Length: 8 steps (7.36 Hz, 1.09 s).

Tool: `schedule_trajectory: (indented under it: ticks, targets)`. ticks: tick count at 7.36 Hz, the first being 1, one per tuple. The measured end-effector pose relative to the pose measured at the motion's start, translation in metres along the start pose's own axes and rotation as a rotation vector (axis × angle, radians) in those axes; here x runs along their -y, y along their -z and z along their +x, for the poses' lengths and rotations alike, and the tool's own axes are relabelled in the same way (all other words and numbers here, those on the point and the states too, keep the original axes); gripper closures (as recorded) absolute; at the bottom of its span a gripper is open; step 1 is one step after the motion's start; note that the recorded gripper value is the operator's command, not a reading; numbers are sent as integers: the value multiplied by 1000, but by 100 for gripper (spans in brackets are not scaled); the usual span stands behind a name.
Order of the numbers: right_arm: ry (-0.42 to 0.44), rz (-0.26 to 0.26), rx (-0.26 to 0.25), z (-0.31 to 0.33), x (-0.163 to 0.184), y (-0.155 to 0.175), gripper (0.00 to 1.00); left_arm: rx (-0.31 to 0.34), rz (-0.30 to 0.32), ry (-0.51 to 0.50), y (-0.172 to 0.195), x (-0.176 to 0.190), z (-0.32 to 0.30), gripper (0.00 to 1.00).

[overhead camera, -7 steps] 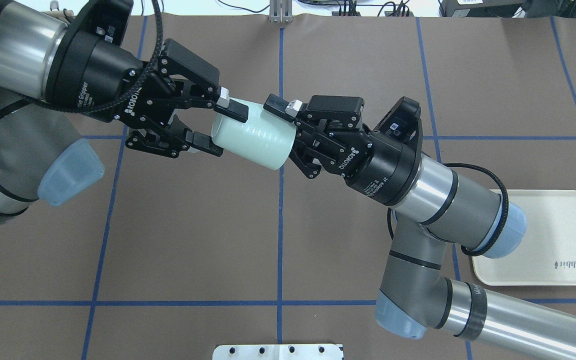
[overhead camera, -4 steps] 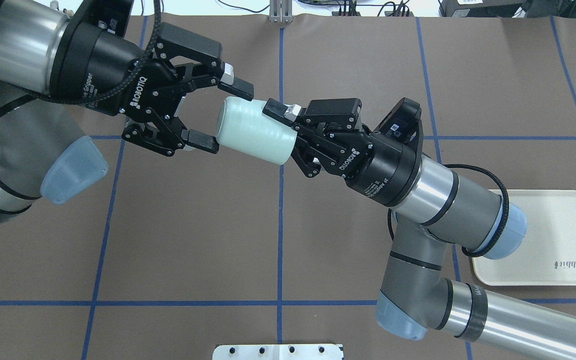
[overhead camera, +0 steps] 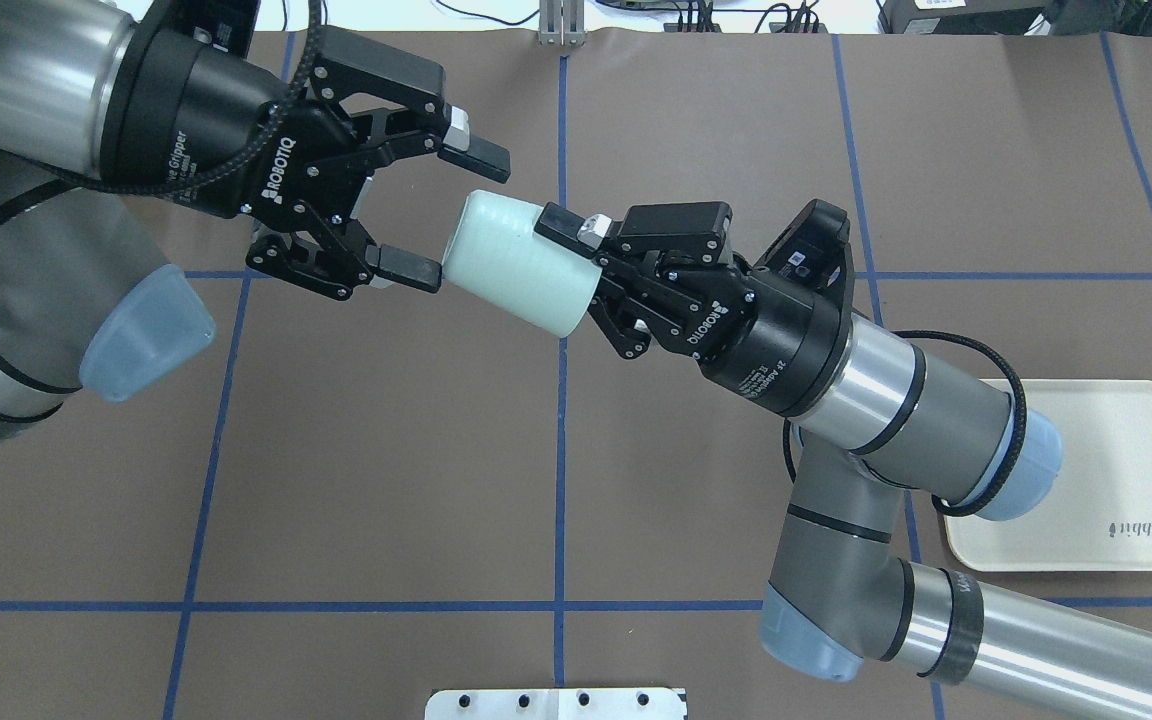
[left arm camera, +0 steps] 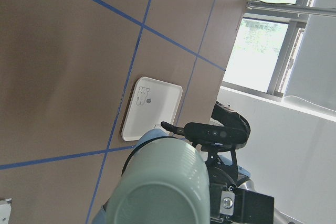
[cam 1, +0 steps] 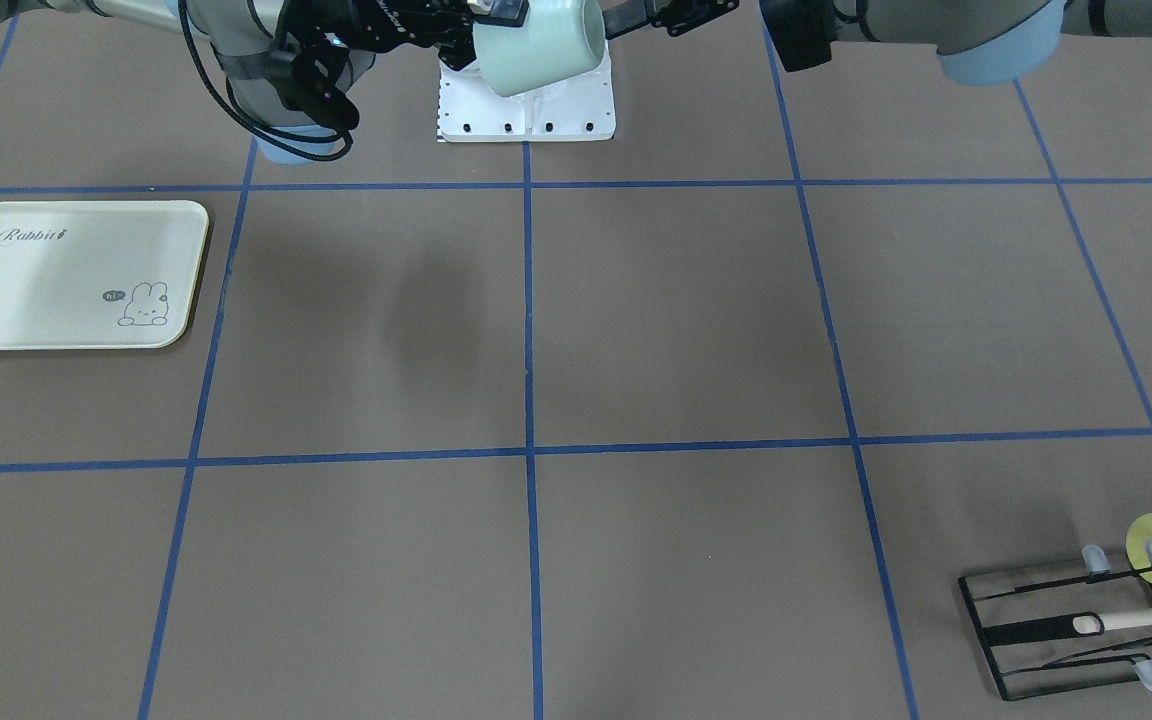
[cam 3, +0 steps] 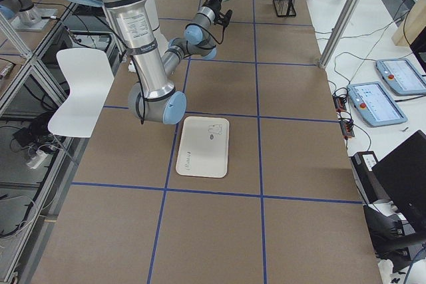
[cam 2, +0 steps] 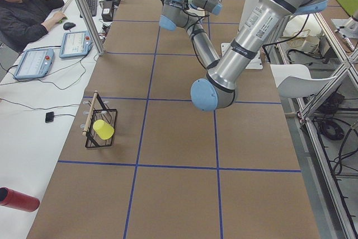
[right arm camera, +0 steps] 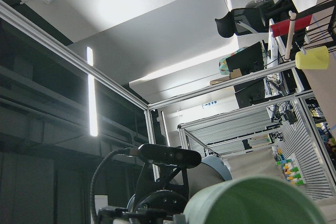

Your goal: Left arm grabs green cup and hands to right arm on tray

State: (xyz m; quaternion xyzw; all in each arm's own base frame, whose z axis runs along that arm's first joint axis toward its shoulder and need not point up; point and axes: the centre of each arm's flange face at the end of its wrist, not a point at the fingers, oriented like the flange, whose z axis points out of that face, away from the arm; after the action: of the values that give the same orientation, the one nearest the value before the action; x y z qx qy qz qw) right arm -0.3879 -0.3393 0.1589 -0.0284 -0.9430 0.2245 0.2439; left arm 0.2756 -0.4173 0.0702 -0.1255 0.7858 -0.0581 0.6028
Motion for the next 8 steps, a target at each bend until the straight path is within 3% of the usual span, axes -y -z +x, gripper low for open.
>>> schedule_trajectory:
  ticks: [2, 4, 5, 8]
  targets:
    - [24, 19, -12, -6, 16, 10, 100, 7, 7, 5, 2, 4, -3, 0]
    - [78, 45, -77, -11, 43, 23, 100, 17, 20, 13, 8, 11, -11, 0]
    - [118, 61, -157, -17, 62, 25, 100, 28, 34, 7, 12, 17, -20, 0]
    - [245, 85, -467, -50, 122, 24, 100, 99, 123, -44, 37, 49, -48, 0]
